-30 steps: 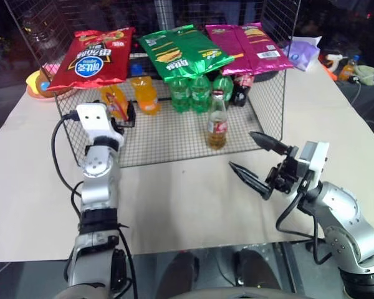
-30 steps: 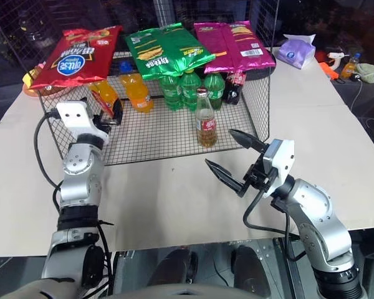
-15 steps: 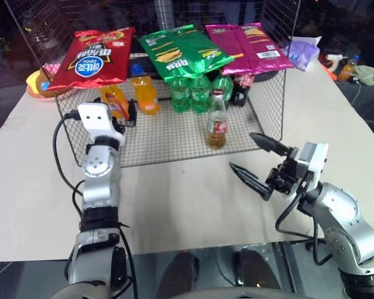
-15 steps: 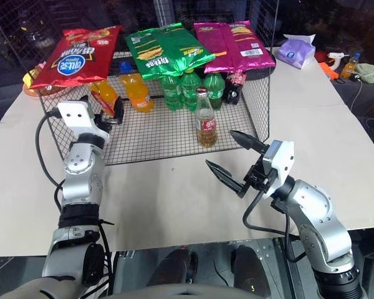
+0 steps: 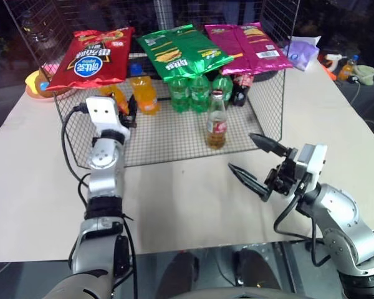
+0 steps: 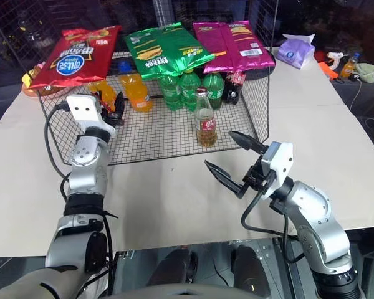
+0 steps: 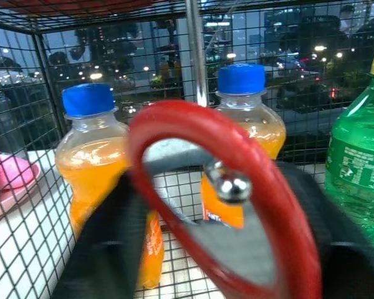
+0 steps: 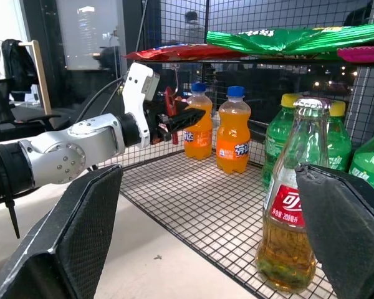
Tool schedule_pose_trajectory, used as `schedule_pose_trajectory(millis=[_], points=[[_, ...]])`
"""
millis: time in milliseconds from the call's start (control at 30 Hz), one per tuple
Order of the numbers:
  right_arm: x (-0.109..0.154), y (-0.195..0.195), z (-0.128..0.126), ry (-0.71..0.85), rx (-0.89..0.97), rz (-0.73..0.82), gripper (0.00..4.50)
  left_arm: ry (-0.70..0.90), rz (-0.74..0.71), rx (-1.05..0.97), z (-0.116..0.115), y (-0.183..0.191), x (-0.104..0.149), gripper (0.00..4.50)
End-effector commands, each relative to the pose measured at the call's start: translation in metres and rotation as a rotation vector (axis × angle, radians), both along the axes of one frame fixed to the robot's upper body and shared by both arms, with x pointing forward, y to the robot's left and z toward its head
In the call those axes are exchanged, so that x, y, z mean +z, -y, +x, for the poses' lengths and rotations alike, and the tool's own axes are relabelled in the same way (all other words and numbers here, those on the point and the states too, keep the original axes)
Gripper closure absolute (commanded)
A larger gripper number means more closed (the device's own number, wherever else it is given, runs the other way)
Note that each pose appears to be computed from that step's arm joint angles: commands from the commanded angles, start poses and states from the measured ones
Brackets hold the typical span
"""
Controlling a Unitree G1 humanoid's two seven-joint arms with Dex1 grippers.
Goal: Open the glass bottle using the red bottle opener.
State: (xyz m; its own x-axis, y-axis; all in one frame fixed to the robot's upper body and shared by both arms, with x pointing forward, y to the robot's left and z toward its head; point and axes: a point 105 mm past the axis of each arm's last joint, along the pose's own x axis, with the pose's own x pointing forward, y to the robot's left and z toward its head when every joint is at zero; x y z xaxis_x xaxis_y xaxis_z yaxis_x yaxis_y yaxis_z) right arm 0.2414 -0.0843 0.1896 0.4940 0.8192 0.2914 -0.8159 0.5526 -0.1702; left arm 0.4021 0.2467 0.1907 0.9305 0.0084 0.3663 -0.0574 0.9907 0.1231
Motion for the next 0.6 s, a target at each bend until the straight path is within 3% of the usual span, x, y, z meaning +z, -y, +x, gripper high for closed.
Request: schedule_pose_trajectory(millis=[33,100,300,600], points=[[0.010,-0.002,-0.005,0.052,0.003,0.021,0.00,0.060,0.014,-0.004,-0.001,0.002,0.016,3.80],[0.010,-0.001,-0.005,0.052,0.002,0.020,0.00,0.061,0.013,-0.002,-0.001,0.001,0.016,4.43],[0.008,-0.001,-0.005,0.050,0.002,0.020,0.00,0.086,0.022,0.033,-0.005,-0.005,0.020,4.43],[0.007,0.000,-0.004,0.048,0.001,0.016,0.00,0.204,0.186,0.186,-0.017,-0.007,0.044,4.43]])
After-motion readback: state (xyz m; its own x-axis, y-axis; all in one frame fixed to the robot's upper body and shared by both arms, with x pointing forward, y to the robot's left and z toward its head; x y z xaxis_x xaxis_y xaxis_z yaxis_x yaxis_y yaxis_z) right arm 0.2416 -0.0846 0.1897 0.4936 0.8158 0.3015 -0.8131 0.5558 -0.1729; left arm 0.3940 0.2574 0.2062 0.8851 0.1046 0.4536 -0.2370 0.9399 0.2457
